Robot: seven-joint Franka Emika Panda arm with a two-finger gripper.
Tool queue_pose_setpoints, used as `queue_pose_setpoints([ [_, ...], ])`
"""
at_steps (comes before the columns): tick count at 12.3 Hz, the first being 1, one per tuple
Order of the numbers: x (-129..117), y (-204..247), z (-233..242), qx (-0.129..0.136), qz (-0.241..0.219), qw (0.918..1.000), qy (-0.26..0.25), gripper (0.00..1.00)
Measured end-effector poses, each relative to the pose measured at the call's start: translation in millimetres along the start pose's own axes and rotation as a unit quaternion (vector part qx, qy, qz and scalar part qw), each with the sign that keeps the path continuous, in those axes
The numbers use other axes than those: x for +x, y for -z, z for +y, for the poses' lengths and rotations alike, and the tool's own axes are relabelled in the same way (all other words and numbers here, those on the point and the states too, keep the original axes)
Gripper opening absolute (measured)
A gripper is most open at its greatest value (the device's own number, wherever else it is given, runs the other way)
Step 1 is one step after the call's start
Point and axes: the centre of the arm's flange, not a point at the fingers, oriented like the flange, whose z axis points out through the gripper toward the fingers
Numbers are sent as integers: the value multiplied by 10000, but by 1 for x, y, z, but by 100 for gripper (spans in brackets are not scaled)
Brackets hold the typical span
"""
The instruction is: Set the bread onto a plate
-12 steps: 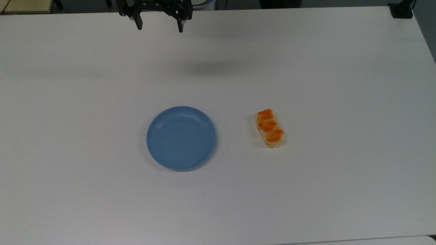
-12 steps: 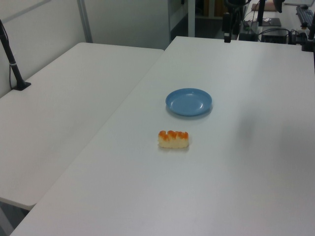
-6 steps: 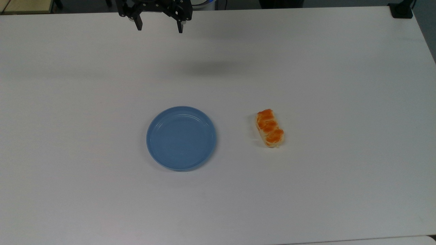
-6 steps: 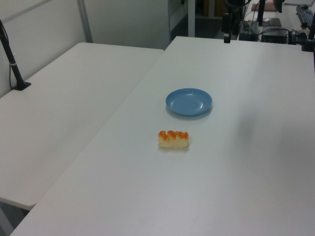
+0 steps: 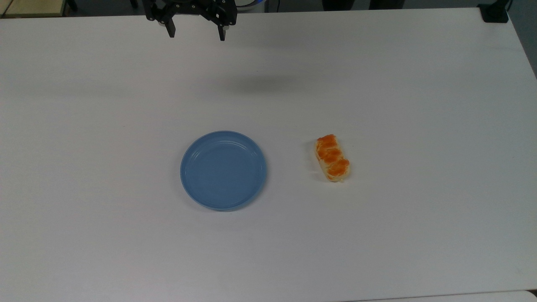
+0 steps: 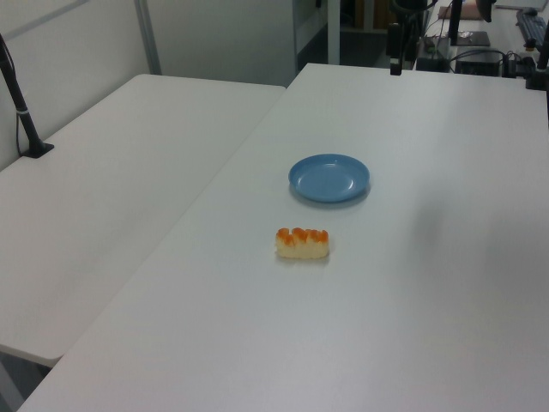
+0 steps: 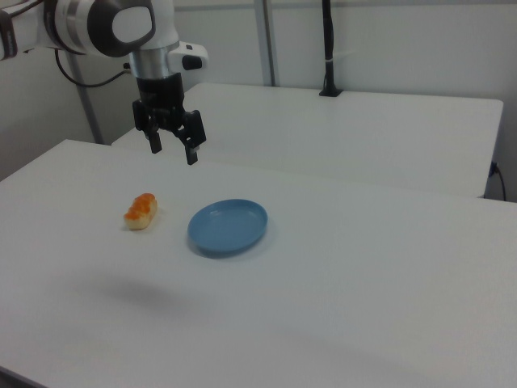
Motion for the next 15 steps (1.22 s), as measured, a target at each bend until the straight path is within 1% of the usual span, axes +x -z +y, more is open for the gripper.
queue_pose_setpoints([
  [7, 0, 0, 0, 0, -1, 10000, 3, 100],
  [10, 4, -3, -8, -3, 53, 10000, 72, 100],
  [12, 13, -16, -31, -20, 139, 9996, 257, 100],
  [15, 30, -57, -96, -79, 156, 9970, 758, 100],
])
